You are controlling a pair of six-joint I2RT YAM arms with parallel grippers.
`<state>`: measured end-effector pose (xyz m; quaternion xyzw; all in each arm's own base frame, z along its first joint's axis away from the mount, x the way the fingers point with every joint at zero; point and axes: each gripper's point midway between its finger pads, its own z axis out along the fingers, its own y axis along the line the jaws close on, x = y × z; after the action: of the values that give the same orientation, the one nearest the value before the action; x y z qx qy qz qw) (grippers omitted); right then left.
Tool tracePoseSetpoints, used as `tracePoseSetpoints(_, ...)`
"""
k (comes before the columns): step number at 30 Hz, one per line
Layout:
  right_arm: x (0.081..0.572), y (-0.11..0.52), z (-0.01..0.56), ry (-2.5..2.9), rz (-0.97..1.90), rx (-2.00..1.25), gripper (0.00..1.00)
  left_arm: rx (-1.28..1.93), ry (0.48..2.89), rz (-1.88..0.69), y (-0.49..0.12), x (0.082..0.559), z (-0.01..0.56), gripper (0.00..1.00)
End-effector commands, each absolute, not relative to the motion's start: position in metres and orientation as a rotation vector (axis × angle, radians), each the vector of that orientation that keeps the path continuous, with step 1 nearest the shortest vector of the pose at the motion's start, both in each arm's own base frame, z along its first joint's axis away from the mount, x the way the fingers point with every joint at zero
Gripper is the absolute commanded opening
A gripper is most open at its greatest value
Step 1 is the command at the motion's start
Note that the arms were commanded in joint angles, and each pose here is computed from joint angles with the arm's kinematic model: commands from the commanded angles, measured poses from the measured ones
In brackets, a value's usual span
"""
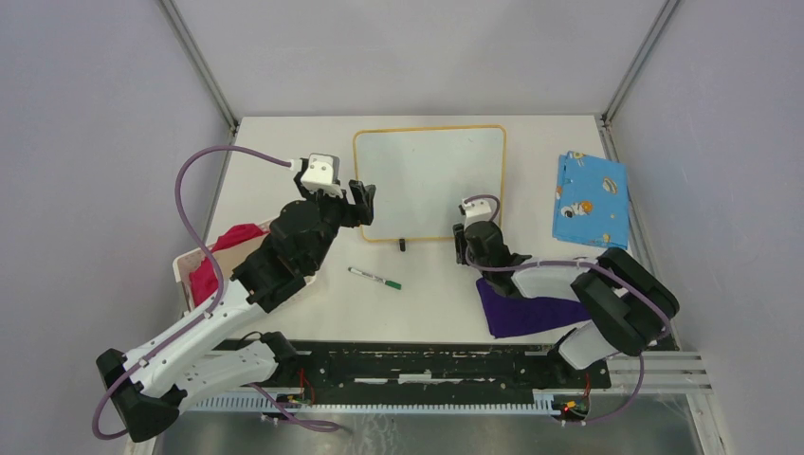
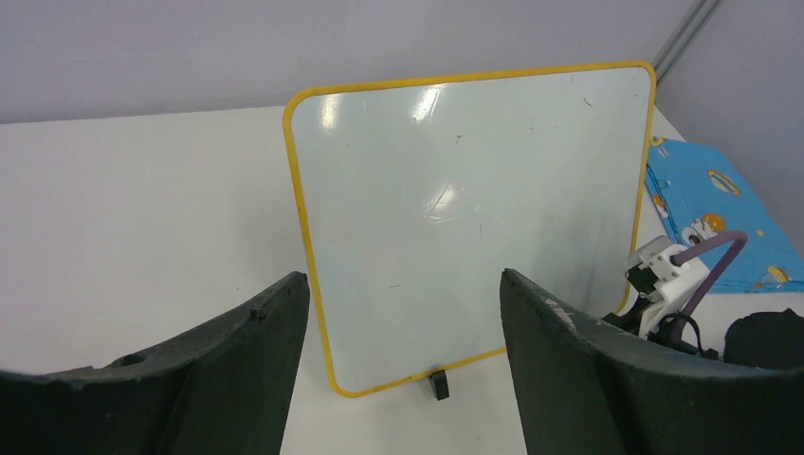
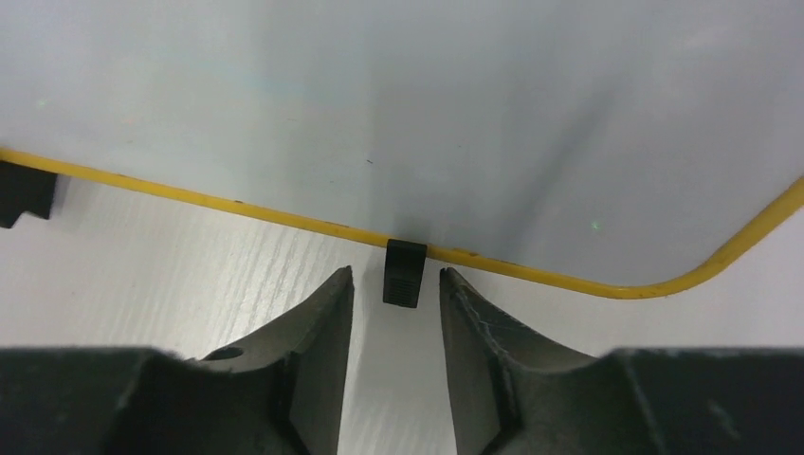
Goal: Write a sentence on the whiteboard
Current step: Move the whiteboard to the center of the board, then open the whiteboard marker at the center of the board.
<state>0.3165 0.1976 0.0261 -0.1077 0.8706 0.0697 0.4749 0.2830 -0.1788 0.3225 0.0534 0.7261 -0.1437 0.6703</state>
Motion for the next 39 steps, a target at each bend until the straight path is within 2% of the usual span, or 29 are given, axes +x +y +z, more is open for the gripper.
tracePoseSetpoints(1,0.313,0.204,0.072,2.007,0.217,-0.294,0.48,0.111,1.583,-0.297,-0.173,0.283,0.337,0.79)
tracePoseSetpoints(8,0.267,0.257,0.11,1.875,0.361,-0.652,0.51,0.082,1.558,-0.3,-0.166,0.28,0.345,0.79)
tracePoseSetpoints(13,0.235,0.306,0.1,1.898,0.515,-0.887,0.52,0.03,1.531,-0.287,-0.154,0.277,0.351,0.79)
tracePoseSetpoints(18,0.221,0.347,0.094,1.901,0.557,-1.039,0.59,0.015,1.527,-0.281,-0.15,0.276,0.352,0.79)
tracePoseSetpoints(29,0.231,0.4,0.068,2.006,0.48,-1.229,0.61,0.002,1.511,-0.269,-0.144,0.273,0.357,0.79)
tracePoseSetpoints(39,0.227,0.423,0.044,2.04,0.498,-1.344,0.56,0.007,1.507,-0.274,-0.144,0.272,0.359,0.79)
